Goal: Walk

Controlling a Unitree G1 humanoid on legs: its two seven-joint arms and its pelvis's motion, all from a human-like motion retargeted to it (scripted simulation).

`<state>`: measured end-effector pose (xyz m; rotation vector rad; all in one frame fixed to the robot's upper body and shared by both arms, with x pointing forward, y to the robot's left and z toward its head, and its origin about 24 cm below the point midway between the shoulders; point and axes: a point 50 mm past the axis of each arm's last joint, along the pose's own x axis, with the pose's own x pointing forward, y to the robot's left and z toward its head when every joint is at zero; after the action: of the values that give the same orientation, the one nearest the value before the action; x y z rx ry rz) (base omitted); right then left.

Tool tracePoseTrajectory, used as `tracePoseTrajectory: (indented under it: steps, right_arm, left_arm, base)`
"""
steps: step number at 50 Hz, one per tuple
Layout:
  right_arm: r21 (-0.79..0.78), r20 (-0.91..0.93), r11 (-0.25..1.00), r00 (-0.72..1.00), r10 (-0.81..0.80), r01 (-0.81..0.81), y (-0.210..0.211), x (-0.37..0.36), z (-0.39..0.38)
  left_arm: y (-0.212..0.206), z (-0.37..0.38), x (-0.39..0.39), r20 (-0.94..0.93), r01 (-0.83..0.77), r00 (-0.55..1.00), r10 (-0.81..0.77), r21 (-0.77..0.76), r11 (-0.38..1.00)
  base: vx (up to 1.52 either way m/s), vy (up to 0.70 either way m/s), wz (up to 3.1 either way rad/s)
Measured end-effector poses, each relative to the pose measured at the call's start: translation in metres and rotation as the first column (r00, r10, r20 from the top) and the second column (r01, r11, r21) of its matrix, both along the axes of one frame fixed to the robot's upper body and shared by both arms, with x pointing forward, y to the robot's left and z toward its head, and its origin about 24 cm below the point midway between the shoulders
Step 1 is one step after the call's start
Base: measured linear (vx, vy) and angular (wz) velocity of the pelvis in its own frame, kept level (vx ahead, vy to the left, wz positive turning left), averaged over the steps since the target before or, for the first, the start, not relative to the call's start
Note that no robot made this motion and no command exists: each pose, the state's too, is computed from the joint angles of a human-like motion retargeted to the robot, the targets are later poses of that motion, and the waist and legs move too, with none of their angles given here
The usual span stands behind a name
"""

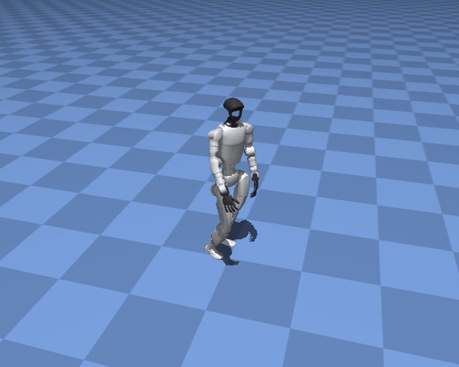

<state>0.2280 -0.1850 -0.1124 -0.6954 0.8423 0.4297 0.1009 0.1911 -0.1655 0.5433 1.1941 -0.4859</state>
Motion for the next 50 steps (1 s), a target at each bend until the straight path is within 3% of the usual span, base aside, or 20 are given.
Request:
tracePoseTrajectory:
  steps: [17,27,50]
  right_arm:
    - [0.043,0.017,0.997,0.998,-0.06,0.059,0.001,0.0,0.001]
    - [0.043,-0.227,0.988,0.965,-0.134,0.148,-0.004,-0.084,-0.04]
    - [0.07,-0.205,0.978,0.962,-0.179,0.197,-0.011,-0.081,-0.037]
  left_arm:
    - [0.014,0.001,0.001,-0.018,-0.019,1.0,0.02,0.044,0.999]
    - [0.026,0.009,0.021,0.052,-0.041,0.998,0.038,0.056,0.998]
    - [0.024,0.004,0.001,0.012,-0.082,0.997,0.081,0.021,0.996]
  base:
    - [0.04,0.0,-0.09]
    - [0.12,-0.04,-0.04]
    - [0.2,-0.09,-0.1]
